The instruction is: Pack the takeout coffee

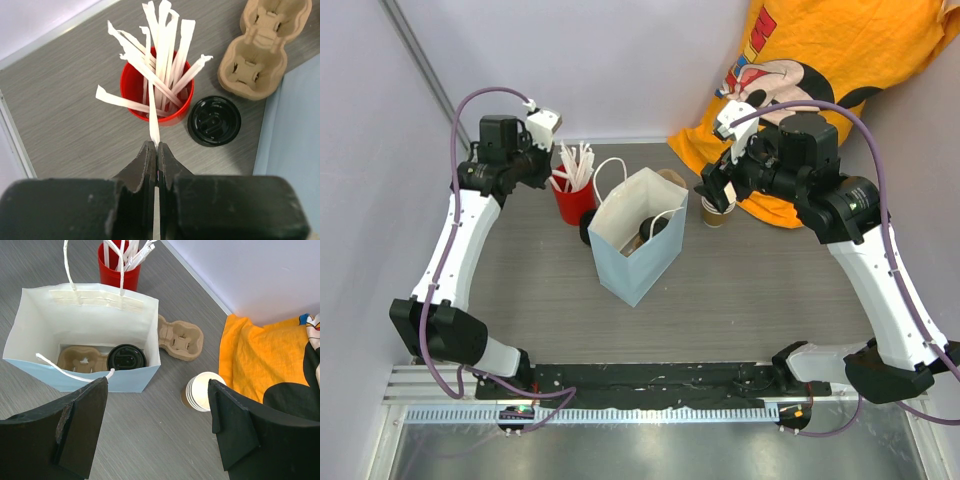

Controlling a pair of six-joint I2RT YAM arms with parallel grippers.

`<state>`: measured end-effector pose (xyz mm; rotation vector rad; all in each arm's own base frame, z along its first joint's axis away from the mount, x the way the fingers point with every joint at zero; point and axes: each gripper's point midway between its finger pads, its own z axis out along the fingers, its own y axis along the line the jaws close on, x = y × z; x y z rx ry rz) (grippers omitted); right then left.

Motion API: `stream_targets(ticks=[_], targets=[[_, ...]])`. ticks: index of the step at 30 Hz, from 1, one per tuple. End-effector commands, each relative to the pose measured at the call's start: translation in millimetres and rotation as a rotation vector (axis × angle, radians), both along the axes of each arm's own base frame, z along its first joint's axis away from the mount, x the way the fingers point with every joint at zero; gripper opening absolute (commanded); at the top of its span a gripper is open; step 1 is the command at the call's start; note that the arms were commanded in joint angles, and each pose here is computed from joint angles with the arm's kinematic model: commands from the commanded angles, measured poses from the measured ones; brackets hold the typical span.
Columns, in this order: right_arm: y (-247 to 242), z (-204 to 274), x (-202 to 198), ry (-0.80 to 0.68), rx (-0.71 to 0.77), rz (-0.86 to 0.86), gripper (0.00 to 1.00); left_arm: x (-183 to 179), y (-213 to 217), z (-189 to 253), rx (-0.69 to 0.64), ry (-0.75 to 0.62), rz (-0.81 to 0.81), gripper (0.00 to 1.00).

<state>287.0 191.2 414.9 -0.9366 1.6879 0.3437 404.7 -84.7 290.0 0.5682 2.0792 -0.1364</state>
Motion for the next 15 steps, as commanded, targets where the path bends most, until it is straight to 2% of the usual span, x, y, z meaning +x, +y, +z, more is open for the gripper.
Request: stream_targets(ticks=[1,10,15], targets=[[0,17,-5,-0.044,0.041,0.01,0.85,-5,0,20,0.028,-0.025,-0.025,0.05],[0,17,-6,-0.043,0.043,0.017,0.85,-24,5,26,0.069,0.001,-0.047,0.04],[0,17,-6,-0.043,0.045,0.015,0.85,-38,7,44,0.069,-0.012,-0.057,0.04]])
